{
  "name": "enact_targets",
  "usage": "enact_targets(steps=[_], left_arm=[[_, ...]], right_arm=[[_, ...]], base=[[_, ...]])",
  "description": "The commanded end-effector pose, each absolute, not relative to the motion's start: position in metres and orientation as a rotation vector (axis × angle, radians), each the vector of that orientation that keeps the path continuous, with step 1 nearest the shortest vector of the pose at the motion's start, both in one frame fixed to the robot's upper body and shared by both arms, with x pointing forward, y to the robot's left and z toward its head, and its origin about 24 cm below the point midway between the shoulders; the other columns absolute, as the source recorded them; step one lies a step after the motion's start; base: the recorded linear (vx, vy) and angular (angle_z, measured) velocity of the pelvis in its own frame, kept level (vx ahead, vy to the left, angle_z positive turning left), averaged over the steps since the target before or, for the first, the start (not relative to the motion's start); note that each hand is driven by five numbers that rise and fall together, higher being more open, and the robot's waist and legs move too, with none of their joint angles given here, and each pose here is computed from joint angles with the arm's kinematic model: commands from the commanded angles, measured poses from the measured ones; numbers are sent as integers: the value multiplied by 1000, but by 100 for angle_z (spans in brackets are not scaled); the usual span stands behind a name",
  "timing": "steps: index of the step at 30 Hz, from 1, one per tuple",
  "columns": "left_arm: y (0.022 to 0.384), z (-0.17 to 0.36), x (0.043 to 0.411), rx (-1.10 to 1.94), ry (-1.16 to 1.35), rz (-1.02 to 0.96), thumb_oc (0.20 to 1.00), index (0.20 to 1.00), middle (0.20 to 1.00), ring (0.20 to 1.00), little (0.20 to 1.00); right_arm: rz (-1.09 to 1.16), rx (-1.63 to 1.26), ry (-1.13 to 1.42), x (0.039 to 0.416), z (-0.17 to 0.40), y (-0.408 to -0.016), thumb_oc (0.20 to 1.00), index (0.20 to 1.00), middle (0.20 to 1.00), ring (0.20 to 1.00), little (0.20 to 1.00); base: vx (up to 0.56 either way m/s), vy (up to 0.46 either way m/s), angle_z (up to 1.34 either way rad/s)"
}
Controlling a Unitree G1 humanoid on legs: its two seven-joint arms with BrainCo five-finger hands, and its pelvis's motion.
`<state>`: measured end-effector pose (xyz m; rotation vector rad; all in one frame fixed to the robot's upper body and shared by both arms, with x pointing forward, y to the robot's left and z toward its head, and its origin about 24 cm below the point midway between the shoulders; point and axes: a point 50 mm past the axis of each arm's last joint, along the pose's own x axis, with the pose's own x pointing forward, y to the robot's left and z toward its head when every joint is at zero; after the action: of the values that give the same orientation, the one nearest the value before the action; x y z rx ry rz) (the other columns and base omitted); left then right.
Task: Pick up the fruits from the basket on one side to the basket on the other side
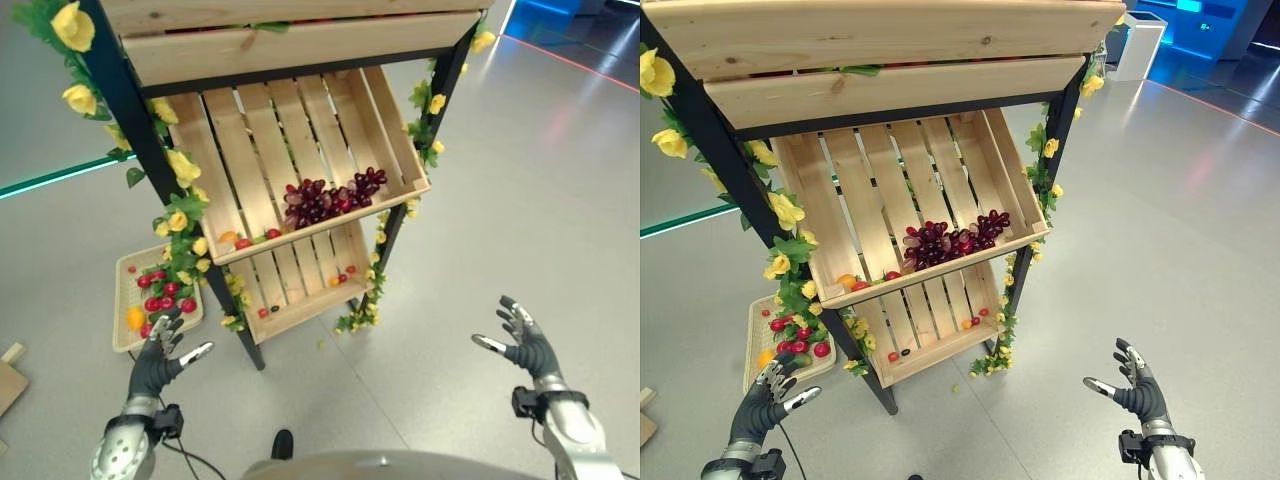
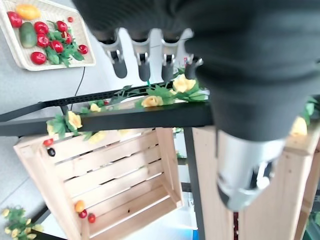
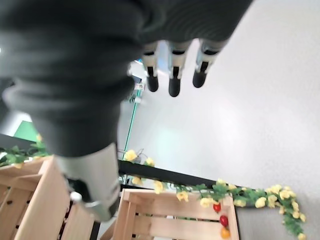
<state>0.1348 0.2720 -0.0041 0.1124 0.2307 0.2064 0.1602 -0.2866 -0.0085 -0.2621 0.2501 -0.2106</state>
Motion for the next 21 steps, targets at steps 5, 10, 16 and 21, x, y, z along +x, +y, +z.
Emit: enact_targets(steps=[5, 10, 16, 21], left_arm=[[278, 24, 153, 158, 69, 213, 1000, 1000, 1000, 1000, 1000], [278, 24, 154, 151, 63, 229, 1000, 1000, 1000, 1000, 1000], [276, 23, 156, 156, 63, 220, 1000, 1000, 1000, 1000, 1000], [276, 21, 156, 153, 74, 220, 1000, 1000, 1000, 1000, 1000]], right_arm=[[-251, -276, 64, 180, 23, -292, 1000, 1000, 1000, 1000, 1000], [-252, -271, 68, 181, 21, -291, 1000, 1000, 1000, 1000, 1000], [-246, -266, 73, 181, 20, -289, 1000, 1000, 1000, 1000, 1000], [-231, -266, 80, 182, 19, -287, 1000, 1000, 1000, 1000, 1000]], base=[[0, 0, 0], [0, 0, 0], [0, 0, 0], [0, 0, 0]])
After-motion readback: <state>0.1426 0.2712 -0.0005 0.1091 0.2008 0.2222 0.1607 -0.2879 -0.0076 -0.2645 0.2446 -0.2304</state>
